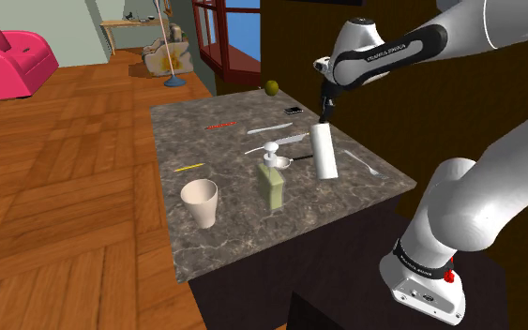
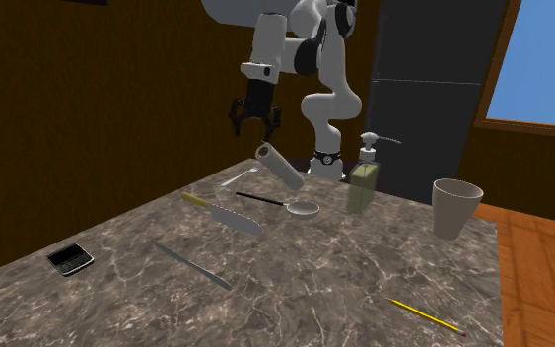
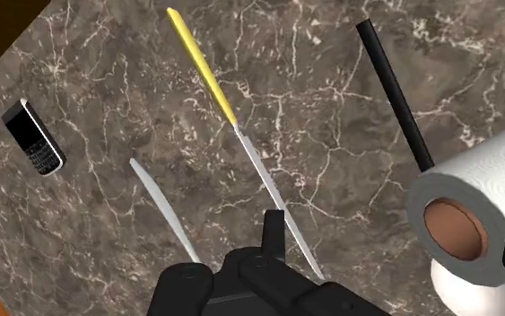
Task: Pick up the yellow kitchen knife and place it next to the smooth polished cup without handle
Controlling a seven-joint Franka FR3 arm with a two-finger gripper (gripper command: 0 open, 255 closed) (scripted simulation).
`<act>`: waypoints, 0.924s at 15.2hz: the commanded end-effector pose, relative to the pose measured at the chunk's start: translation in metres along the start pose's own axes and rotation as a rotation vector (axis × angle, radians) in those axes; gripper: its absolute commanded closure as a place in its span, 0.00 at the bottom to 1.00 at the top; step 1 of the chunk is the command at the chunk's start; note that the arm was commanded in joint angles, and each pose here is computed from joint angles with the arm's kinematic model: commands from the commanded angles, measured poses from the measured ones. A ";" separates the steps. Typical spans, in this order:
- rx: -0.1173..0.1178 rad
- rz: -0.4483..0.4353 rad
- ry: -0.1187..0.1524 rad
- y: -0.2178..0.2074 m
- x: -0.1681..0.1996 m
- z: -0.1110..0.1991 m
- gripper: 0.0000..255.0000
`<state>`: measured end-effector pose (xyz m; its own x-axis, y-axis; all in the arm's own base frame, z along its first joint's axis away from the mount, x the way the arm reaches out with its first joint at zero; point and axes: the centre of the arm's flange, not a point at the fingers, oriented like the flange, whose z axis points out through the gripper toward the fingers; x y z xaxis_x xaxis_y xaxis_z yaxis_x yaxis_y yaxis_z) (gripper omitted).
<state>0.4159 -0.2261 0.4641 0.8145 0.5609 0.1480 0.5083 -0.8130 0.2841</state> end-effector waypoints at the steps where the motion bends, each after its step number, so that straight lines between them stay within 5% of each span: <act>1: 0.217 -0.067 -0.167 -0.009 -0.019 0.053 0.00; 14: 0.169 -0.434 -0.048 0.091 0.027 0.166 0.00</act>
<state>0.5199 -0.3059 0.3421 0.5545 0.8322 0.0012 0.8233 -0.5489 0.1447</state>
